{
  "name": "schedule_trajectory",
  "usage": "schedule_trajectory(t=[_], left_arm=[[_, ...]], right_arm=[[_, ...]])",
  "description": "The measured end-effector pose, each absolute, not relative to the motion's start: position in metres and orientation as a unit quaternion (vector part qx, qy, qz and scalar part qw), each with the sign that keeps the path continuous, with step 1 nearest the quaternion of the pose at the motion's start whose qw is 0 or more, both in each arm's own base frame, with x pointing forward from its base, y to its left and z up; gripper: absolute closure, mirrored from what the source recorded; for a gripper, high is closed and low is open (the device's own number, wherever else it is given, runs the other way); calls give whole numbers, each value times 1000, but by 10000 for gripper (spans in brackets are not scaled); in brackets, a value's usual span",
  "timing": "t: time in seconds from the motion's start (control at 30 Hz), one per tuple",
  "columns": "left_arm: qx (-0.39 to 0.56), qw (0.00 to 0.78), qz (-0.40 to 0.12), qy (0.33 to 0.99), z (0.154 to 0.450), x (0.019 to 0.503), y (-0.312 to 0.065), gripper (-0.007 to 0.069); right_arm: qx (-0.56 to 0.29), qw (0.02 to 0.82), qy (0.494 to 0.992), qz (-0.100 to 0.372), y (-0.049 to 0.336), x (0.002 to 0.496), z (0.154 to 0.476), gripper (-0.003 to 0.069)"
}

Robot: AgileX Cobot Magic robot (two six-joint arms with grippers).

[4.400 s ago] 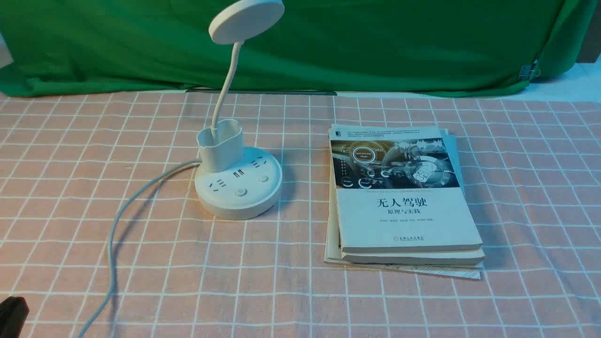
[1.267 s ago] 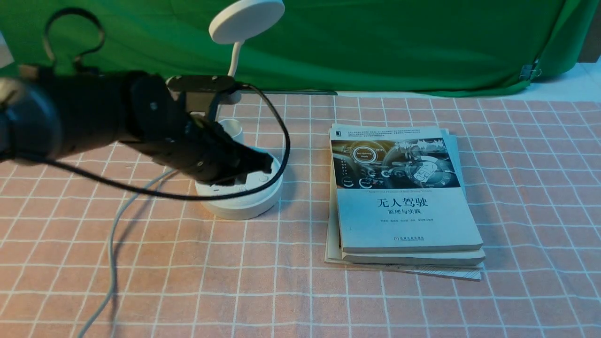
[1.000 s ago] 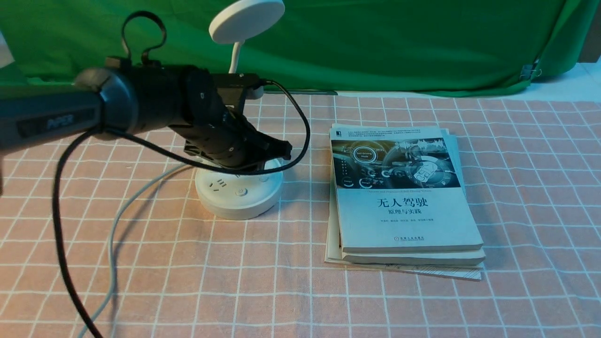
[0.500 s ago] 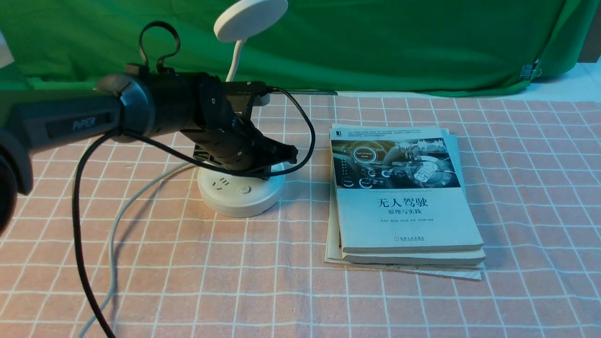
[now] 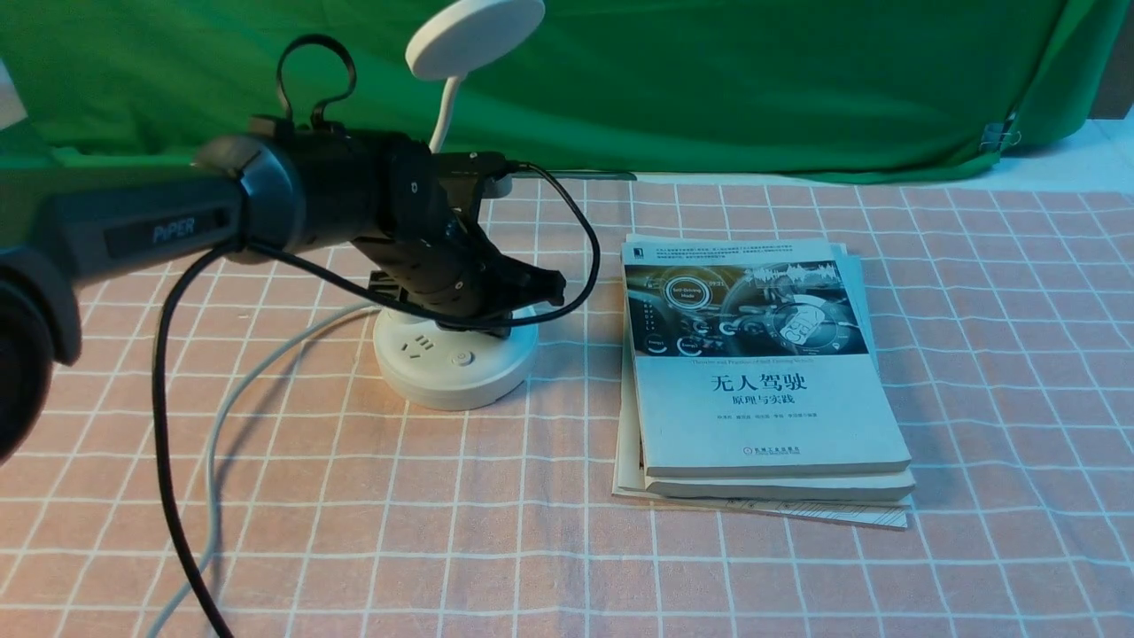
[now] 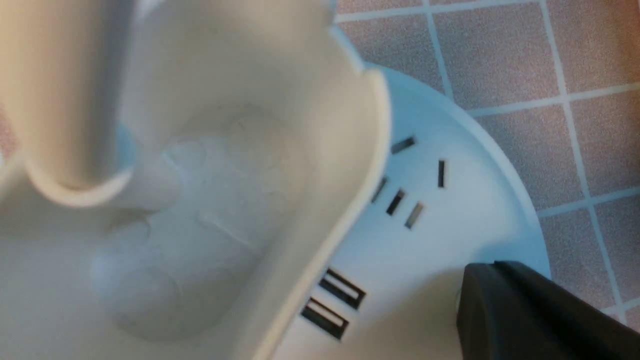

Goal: Turn on the table lamp on the pink coffee tablecloth with your hand.
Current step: 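Press the power button on the lamp base to turn the lamp on with the left gripper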

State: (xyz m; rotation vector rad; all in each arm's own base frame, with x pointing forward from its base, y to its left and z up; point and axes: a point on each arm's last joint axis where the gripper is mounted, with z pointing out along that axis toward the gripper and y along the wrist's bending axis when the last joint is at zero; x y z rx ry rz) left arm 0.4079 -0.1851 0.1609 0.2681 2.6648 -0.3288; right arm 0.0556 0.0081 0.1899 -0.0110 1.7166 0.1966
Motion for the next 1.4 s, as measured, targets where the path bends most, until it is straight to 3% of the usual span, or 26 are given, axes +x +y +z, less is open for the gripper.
schedule_trajectory(t=[0.33,1.4], left_arm=[[182,254,-22,950,164,400,-201,623],[136,272,-70,950,176,393,-206,623]], right_arm=[[-5,649,755,87,8,56,190,421],[-4,649,755,87,8,56,190,421]])
